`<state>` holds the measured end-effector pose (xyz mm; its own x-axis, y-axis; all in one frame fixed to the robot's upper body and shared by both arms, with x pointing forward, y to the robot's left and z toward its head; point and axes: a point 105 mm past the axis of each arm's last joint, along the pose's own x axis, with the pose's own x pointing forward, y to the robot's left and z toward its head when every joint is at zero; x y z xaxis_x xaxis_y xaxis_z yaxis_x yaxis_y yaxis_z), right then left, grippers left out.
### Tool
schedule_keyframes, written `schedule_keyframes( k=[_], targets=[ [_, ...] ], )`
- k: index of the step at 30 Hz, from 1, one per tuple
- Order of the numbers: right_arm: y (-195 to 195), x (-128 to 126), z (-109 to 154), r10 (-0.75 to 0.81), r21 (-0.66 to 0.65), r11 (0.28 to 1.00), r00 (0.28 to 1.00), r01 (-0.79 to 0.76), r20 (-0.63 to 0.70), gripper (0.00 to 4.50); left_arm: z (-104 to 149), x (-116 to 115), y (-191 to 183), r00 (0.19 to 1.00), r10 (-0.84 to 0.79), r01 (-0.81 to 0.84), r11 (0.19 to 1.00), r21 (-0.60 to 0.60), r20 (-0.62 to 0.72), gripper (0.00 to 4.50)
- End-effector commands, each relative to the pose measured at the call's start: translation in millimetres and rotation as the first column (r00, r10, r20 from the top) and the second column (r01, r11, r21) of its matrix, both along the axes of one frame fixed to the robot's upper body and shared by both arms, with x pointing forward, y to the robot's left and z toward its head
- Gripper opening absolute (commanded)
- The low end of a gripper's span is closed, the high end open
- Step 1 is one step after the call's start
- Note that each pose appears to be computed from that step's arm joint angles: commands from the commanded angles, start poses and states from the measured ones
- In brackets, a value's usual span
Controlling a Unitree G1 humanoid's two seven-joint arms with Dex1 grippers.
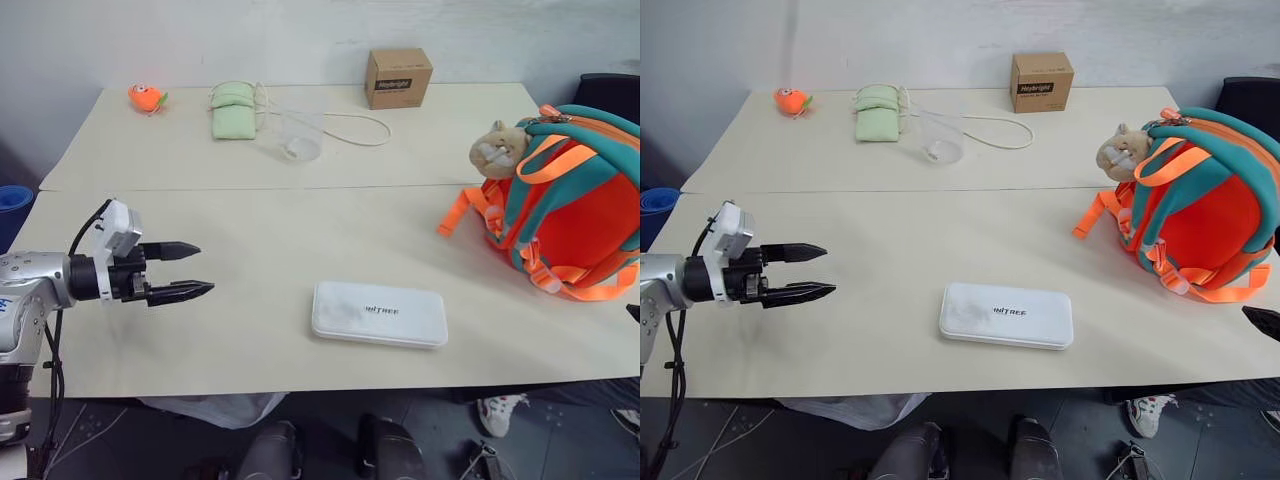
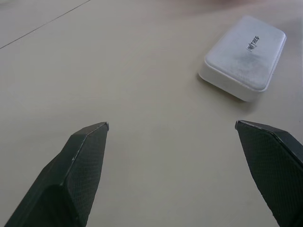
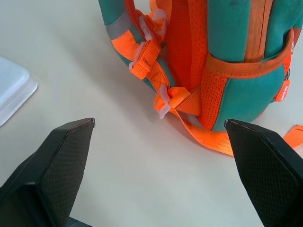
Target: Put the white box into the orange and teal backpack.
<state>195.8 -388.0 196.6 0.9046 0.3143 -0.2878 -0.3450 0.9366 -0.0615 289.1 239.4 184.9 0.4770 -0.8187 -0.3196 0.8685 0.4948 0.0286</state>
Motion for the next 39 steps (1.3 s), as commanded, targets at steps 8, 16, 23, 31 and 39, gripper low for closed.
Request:
schedule_keyframes(
  k=[8, 16, 23, 31, 39],
  targets=[
    [7, -3, 11, -0.040, 0.003, 0.999, 0.998, 0.040, 0.046, 4.49, 6, -3, -7, 0.999, -0.001, 0.000, 1.000, 0.005, 0.051, 4.50],
    [11, -1, 10, -0.067, -0.012, 0.998, 0.996, 0.068, 0.063, 4.49, 10, 4, -5, 0.998, 0.014, -0.015, 1.000, 0.020, 0.069, 4.50],
    [33, 11, 13, 0.020, -0.042, 0.999, 0.998, -0.018, 0.054, 4.49, 2, 2, -16, 0.999, -0.023, 0.021, 0.999, 0.028, 0.048, 4.50],
    [106, 35, -20, 0.327, -0.102, 0.936, 0.940, -0.336, -0.098, 2.91, -41, -3, -62, 0.967, -0.255, 0.251, 0.958, 0.139, 0.011, 3.01],
    [139, 54, -55, 0.457, -0.146, 0.861, 0.868, -0.486, -0.196, 0.16, -51, -4, -110, 0.923, -0.384, 0.381, 0.921, 0.085, 0.020, 0.46]
  ],
)
